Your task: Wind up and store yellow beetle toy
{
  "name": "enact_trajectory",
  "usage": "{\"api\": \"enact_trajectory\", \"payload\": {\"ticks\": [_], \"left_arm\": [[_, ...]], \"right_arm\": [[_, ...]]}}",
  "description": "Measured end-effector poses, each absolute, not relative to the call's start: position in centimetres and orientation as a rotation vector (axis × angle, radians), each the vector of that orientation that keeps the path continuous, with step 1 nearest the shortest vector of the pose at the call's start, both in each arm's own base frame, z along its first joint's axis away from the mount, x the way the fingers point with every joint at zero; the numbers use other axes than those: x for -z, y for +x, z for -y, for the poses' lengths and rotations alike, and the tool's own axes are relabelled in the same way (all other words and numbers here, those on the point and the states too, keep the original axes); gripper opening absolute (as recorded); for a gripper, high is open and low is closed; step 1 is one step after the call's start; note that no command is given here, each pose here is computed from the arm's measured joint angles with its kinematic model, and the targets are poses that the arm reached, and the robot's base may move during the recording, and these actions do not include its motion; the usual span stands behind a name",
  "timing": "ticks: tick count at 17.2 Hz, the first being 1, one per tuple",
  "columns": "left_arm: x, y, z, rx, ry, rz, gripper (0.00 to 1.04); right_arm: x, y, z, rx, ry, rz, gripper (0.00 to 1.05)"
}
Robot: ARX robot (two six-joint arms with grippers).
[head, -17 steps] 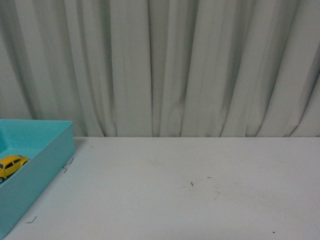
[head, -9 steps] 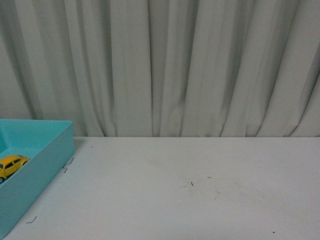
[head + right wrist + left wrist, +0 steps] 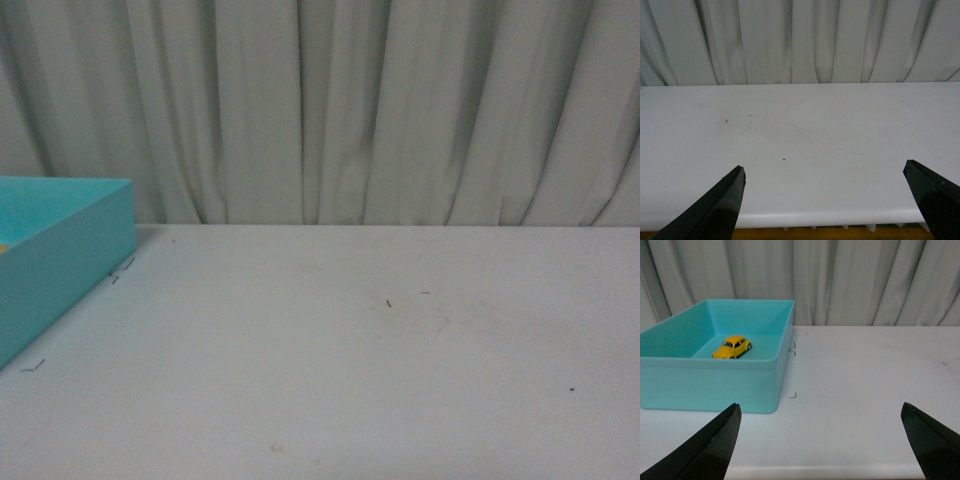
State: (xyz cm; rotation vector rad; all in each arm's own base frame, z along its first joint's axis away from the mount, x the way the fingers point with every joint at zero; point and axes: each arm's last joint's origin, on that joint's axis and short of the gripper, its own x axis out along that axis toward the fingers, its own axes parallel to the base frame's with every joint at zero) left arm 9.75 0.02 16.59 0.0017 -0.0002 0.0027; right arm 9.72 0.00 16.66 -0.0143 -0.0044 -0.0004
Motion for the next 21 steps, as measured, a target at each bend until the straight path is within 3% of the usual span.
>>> {"api": "enact_trajectory", "payload": {"ticks": [21], "left_arm": [[-16.55,9.75,-0.01,-0.002,0.000,-0.004,0.98]], "right_arm": [[-16.62,9.72,0.01,0.002,-0.010,0.000,0.98]]}}
